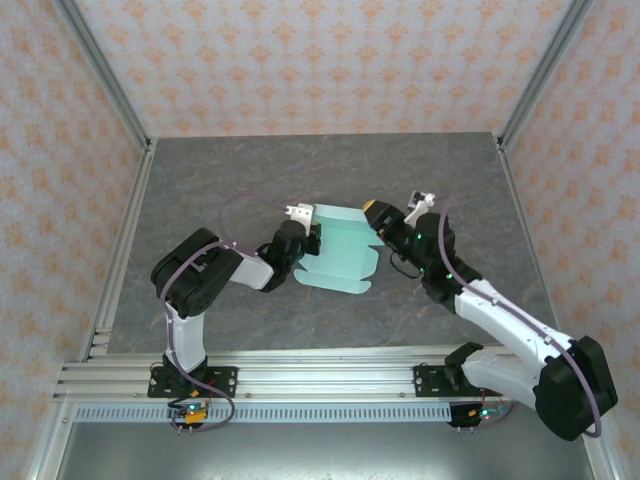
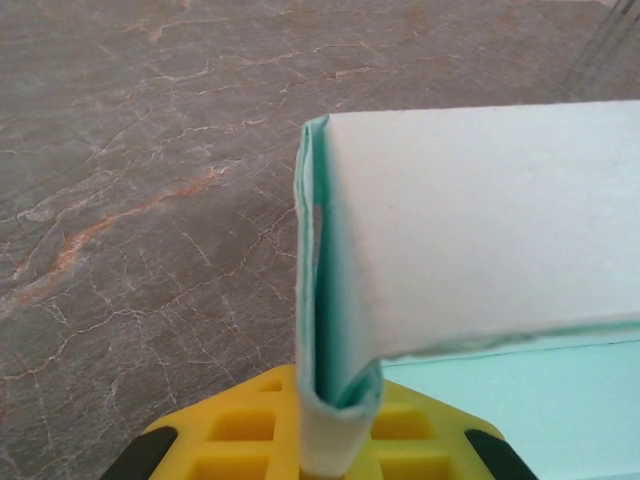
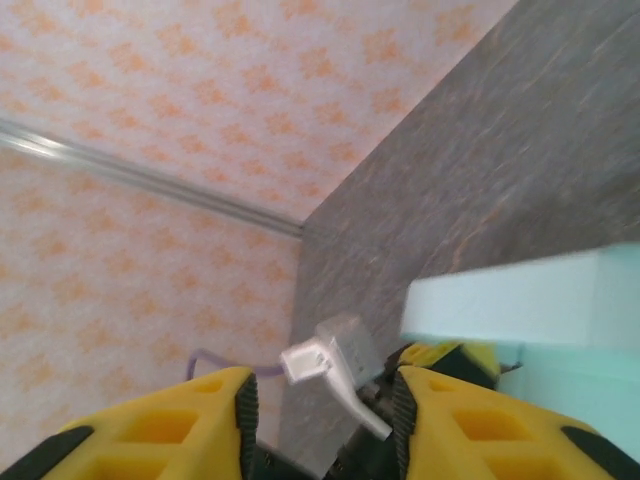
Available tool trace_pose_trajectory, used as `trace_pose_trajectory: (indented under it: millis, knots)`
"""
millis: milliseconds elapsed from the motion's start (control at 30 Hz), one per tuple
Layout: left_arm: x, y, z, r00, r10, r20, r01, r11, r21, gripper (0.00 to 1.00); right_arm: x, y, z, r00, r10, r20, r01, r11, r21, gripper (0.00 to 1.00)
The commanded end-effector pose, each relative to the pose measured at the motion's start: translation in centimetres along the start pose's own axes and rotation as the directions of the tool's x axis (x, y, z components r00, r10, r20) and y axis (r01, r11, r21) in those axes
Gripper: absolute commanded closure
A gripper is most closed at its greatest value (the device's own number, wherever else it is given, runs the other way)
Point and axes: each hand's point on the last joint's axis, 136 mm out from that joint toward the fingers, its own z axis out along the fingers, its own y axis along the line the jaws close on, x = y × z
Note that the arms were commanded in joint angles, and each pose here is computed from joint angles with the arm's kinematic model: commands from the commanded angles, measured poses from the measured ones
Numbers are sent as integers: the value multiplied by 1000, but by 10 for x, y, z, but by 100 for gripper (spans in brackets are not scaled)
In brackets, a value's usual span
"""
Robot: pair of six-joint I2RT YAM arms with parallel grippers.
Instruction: Fold the paper box
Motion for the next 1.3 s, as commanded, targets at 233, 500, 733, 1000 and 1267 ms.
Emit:
trace_pose_trajectory:
  millis: [233, 500, 733, 1000, 1267]
  knots:
    - [11, -16, -1, 988, 153, 1, -153, 987, 54, 89, -10, -62, 45, 832, -275, -482, 422, 877, 228, 40]
    - [14, -22, -1, 986, 164, 6, -164, 983, 87, 86, 39, -70, 90, 707, -281, -649, 350, 937, -24, 38]
    - [13, -25, 0, 988, 155, 13, -156, 983, 101, 84, 55, -82, 86, 655, -323, -683, 391, 919, -59, 39]
    - [-1, -33, -4, 993, 87, 74, -97, 985, 142, 79, 75, -101, 89, 612, -294, -734, 405, 914, -29, 47]
    - [-8, -32, -9, 993, 62, 102, -76, 988, 132, 85, 83, -114, 85, 604, -257, -755, 426, 904, 33, 55]
